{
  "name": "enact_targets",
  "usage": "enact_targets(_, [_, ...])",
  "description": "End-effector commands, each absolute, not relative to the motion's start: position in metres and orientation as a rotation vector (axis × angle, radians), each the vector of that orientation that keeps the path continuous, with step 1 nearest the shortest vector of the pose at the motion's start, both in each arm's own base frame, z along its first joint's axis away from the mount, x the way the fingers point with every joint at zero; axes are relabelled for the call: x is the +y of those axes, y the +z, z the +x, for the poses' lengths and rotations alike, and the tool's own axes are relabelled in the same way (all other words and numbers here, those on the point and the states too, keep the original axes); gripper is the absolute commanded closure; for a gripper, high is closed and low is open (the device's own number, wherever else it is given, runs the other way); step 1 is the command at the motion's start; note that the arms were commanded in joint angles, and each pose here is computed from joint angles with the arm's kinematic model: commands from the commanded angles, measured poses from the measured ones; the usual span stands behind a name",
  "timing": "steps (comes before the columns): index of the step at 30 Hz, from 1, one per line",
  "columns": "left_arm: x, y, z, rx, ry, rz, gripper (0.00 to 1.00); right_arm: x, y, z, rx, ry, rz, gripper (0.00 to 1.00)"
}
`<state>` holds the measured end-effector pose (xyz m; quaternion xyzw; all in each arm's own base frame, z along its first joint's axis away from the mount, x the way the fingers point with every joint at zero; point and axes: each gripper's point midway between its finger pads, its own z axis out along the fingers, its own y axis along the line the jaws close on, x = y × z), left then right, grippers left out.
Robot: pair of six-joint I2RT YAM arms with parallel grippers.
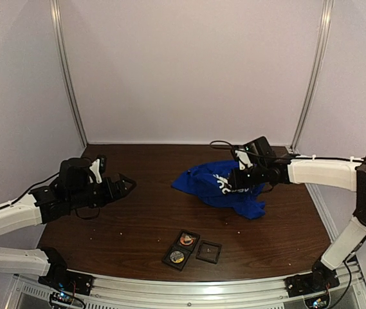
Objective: Remove the brooch from the garment
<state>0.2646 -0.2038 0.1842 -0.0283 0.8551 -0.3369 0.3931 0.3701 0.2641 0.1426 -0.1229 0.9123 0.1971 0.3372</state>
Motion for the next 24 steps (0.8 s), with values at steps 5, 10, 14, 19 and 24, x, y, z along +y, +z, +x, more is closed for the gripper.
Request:
enact_targets(5, [-0.212,0.185,0.264,2.141,-0.913,-0.023,0.03,0.242,0.074,0.276,2.601,0.652,-0.166,1.00])
enact_targets(10, [-0.228,0.187,0.264,2.133,-1.004,0.011,0.04,0.234,0.089,0.268,2.572,0.661,-0.153,0.94])
enact_targets(14, [-0.249,0.193,0.262,2.123,-1.078,0.044,0.05,0.235,0.124,0.275,2.487,0.676,-0.151,0.59])
enact_targets(19, [-0.283,0.189,0.257,2.160,-1.153,0.092,0.05,0.243,0.146,0.285,2.432,0.664,-0.185,0.32])
enact_targets(24, [-0.310,0.190,0.252,2.169,-1.198,0.135,0.05,0.243,0.136,0.304,2.447,0.544,-0.151,0.24])
